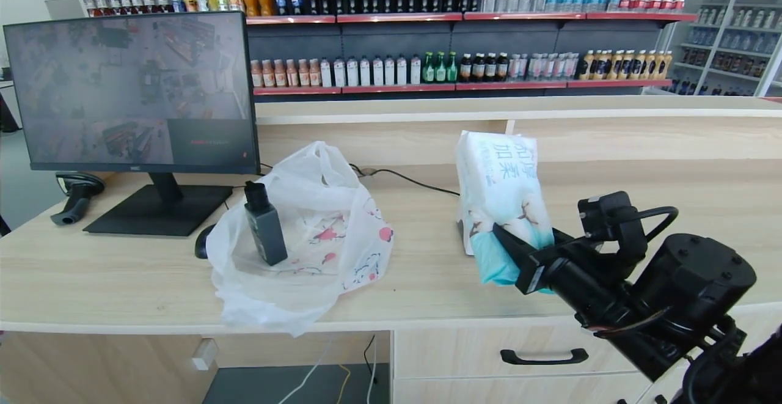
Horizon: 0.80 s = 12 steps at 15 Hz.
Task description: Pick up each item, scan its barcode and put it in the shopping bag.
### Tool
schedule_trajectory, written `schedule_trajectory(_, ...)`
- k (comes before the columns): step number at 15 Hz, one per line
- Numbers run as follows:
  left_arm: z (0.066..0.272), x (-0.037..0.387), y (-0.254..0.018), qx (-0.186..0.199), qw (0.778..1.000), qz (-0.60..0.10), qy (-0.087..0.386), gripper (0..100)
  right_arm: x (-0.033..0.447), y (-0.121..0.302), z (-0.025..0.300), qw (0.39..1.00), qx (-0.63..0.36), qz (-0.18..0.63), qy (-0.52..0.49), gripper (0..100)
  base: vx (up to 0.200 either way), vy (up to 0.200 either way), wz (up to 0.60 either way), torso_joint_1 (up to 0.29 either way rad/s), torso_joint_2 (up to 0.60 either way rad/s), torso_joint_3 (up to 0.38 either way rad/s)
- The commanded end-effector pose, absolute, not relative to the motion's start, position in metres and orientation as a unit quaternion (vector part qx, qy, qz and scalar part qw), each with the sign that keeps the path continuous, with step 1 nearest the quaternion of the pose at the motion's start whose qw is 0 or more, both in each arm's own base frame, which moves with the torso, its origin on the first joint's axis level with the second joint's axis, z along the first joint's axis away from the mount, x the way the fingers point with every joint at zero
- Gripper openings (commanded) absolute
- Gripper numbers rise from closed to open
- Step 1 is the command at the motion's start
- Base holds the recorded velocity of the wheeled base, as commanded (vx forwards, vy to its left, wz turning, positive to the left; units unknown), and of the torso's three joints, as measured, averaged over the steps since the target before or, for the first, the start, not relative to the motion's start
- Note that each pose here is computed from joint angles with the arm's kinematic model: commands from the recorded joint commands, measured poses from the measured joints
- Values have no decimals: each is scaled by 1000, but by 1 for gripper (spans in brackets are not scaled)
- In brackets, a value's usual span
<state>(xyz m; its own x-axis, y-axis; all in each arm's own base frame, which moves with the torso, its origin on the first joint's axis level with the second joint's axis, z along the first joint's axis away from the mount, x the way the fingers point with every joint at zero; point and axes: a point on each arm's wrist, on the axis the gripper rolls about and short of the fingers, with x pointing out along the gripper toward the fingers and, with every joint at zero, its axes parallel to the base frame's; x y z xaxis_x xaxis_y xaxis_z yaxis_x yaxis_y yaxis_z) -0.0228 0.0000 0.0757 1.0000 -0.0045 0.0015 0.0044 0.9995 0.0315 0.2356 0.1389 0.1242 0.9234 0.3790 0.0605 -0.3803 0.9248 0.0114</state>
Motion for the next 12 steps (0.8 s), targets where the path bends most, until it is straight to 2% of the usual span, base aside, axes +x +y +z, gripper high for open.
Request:
schedule_trajectory(1, 76, -23, 0, 16, 1000, -2, -2, 100, 241, 144, 110, 981, 5, 195, -5, 0, 0, 0, 0, 0, 0, 0)
schedule_trajectory(12, 77, -23, 0, 18, 1000, -2, -5, 100, 242, 141, 102, 982, 6, 188, 11, 0, 0, 0, 0, 0, 0, 0)
